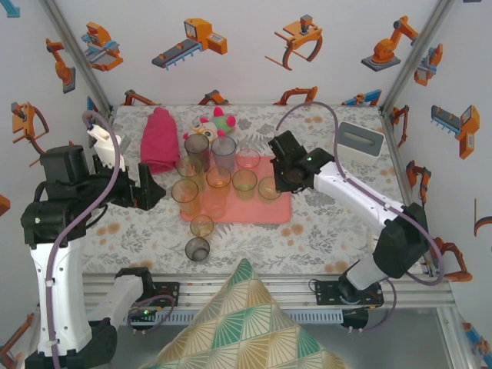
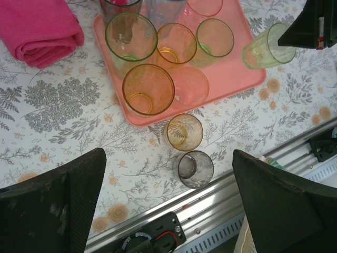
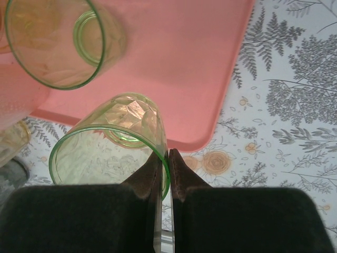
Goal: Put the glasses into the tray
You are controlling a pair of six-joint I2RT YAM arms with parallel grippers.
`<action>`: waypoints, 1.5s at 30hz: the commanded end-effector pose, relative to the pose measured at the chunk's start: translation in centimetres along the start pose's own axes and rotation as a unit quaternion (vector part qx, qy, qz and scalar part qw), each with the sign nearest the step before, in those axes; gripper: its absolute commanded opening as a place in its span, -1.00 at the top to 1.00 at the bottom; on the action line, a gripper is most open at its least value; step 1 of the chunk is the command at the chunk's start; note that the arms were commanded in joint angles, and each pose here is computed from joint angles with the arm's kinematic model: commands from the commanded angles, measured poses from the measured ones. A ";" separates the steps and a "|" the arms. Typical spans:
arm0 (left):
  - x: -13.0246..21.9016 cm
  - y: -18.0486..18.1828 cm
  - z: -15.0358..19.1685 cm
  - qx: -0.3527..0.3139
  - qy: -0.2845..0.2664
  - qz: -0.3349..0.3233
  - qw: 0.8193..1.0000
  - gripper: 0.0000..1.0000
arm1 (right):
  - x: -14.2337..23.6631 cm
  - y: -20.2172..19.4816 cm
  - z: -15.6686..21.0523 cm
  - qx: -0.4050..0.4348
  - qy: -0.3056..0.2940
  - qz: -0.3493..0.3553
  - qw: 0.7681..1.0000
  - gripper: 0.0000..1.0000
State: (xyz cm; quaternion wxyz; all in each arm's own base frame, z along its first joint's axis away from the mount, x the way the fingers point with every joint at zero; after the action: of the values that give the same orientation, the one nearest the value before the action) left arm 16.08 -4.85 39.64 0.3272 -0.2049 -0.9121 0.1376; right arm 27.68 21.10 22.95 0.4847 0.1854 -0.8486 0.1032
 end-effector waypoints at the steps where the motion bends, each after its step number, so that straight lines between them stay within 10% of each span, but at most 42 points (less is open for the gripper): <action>1: 0.8 -0.8 -0.5 -0.002 -0.017 0.019 1.000 -0.94 | 0.1 1.1 -1.0 -0.004 -0.022 0.011 1.000 0.79; 45: 0.5 -0.8 0.0 0.002 -0.010 0.025 1.000 -0.94 | -6.7 7.5 0.3 0.051 0.025 -0.001 0.998 0.77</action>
State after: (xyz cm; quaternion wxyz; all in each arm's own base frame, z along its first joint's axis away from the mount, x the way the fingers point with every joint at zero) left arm 15.83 -5.05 39.79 0.3248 -0.2151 -0.9099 0.1423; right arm 27.29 28.88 17.73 0.4940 0.2150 -0.8269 0.1614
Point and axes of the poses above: each hand's point on the last joint's axis, 136 mm out from that joint toward the fingers, its own x axis back along the fingers, its own y axis along the line the jaws close on, z = x × y, the point moved 7 cm from there along x, back along the fingers, and after that the axes turned 13 degrees about x, right-handed, at the moved point
